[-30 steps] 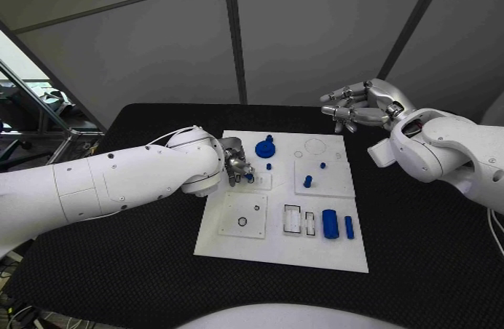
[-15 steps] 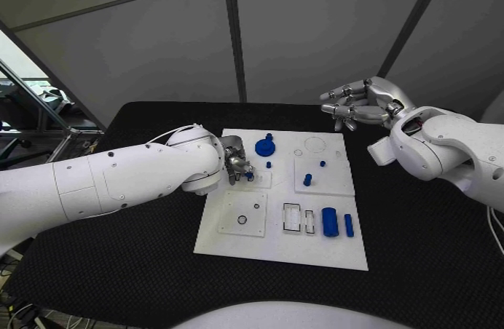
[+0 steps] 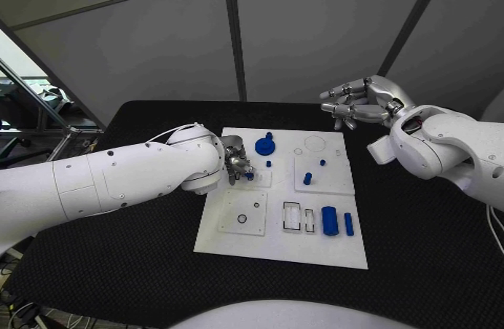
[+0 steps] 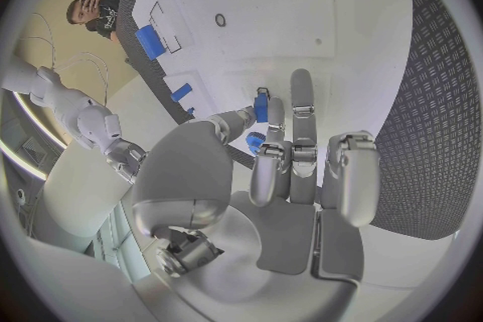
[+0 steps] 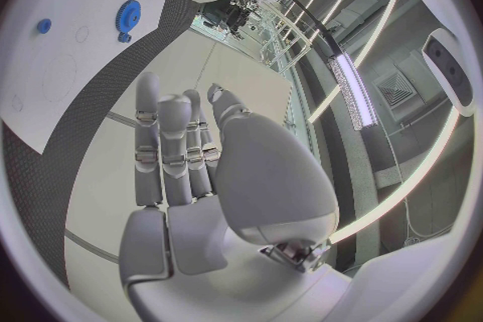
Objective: Assemble the parts on the task board
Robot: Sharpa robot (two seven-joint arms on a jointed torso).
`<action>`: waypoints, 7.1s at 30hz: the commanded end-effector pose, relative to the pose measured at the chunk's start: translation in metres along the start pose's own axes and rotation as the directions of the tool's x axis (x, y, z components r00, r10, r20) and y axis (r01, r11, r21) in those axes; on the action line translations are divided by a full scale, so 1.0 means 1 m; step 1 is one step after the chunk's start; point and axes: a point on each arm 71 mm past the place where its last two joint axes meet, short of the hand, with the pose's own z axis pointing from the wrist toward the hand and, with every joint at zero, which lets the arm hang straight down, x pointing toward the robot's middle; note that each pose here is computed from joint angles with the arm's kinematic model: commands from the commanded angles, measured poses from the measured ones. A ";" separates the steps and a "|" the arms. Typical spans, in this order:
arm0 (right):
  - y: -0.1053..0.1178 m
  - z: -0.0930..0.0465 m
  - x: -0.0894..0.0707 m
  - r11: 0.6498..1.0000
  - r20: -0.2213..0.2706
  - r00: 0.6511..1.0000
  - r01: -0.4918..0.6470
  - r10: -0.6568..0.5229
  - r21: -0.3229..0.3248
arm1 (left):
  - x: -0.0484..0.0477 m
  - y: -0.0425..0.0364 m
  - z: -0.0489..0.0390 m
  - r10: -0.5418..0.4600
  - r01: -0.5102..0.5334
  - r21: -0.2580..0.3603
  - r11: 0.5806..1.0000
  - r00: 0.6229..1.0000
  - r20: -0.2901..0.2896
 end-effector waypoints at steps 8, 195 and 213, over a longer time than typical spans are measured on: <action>0.002 0.001 0.001 1.000 -0.008 1.000 0.000 0.000 -0.016 | 0.0066 0.0031 0.0008 0.029 -0.030 -0.017 0.999 0.999 -0.040; 0.001 0.005 0.002 1.000 -0.013 1.000 0.003 -0.003 -0.015 | -0.0788 0.0203 0.0533 0.029 -0.046 -0.122 0.992 0.990 -0.135; 0.001 0.005 0.002 1.000 -0.014 1.000 0.003 -0.003 -0.017 | -0.0772 0.0198 0.0530 0.029 -0.047 -0.112 0.993 0.987 -0.156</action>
